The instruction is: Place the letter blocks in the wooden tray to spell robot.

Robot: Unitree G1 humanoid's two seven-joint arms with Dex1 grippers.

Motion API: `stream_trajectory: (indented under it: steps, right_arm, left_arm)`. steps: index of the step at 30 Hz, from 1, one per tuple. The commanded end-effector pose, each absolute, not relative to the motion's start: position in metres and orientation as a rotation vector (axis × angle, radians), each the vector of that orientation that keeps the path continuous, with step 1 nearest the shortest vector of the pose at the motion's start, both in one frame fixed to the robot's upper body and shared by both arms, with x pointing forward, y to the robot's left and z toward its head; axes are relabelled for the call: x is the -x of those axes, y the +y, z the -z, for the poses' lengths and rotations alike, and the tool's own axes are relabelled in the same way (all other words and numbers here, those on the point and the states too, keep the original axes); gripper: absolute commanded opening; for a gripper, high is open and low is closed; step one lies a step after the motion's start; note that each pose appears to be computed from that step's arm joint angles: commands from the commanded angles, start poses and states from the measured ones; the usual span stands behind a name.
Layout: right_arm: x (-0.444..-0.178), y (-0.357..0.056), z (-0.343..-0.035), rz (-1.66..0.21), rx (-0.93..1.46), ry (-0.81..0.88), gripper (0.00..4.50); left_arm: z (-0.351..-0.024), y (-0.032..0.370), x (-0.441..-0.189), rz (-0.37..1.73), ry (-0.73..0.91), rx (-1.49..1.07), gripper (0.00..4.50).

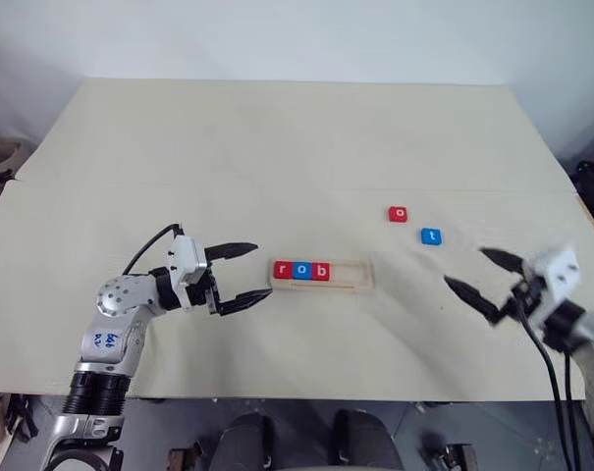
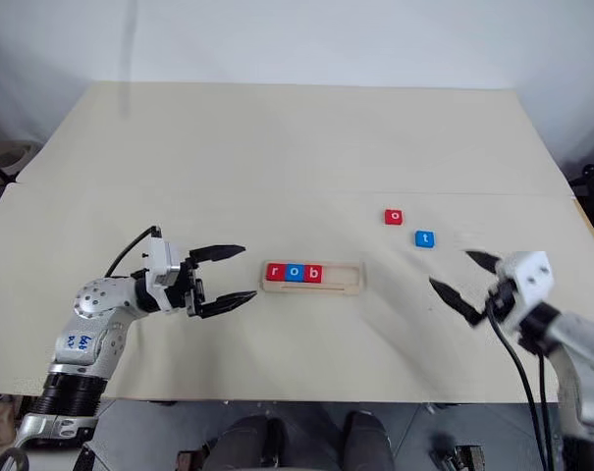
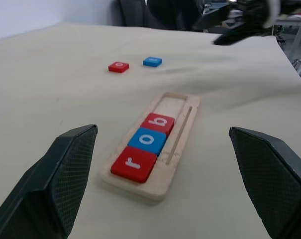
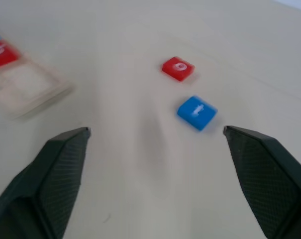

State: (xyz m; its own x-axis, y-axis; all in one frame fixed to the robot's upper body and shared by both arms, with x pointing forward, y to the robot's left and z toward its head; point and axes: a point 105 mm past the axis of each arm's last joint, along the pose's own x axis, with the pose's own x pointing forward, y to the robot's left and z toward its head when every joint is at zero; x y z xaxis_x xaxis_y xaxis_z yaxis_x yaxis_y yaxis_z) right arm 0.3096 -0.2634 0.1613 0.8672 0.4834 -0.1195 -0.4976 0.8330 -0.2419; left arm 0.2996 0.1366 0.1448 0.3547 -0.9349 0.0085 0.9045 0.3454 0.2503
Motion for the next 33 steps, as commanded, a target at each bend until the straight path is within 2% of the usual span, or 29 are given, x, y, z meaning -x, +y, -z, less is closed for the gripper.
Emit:
stream_trajectory:
  steps: [1, 7, 14, 26, 33]
  right_arm:
    - [-0.332, -0.261, -0.173, -0.476, 0.222, 0.119, 4.48]
    - [-0.367, -0.244, -0.177, -0.470, 0.205, 0.234, 4.48]
    - [-0.382, -0.245, -0.165, -0.414, 0.190, 0.337, 4.48]
    - [-0.389, -0.239, -0.169, -0.417, 0.165, 0.316, 4.48]
    - [-0.405, -0.223, -0.170, -0.362, 0.133, 0.309, 4.48]
  left_arm:
    - [-0.153, 0.134, -0.299, 1.198, -0.196, -0.233, 4.50]
    - [-0.153, 0.131, -0.298, 1.194, -0.209, -0.239, 4.50]
    - [-0.154, 0.126, -0.297, 1.195, -0.222, -0.240, 4.50]
    - [-0.153, 0.126, -0.297, 1.185, -0.224, -0.240, 4.50]
    - [-0.152, 0.126, -0.298, 1.187, -0.222, -0.240, 4.50]
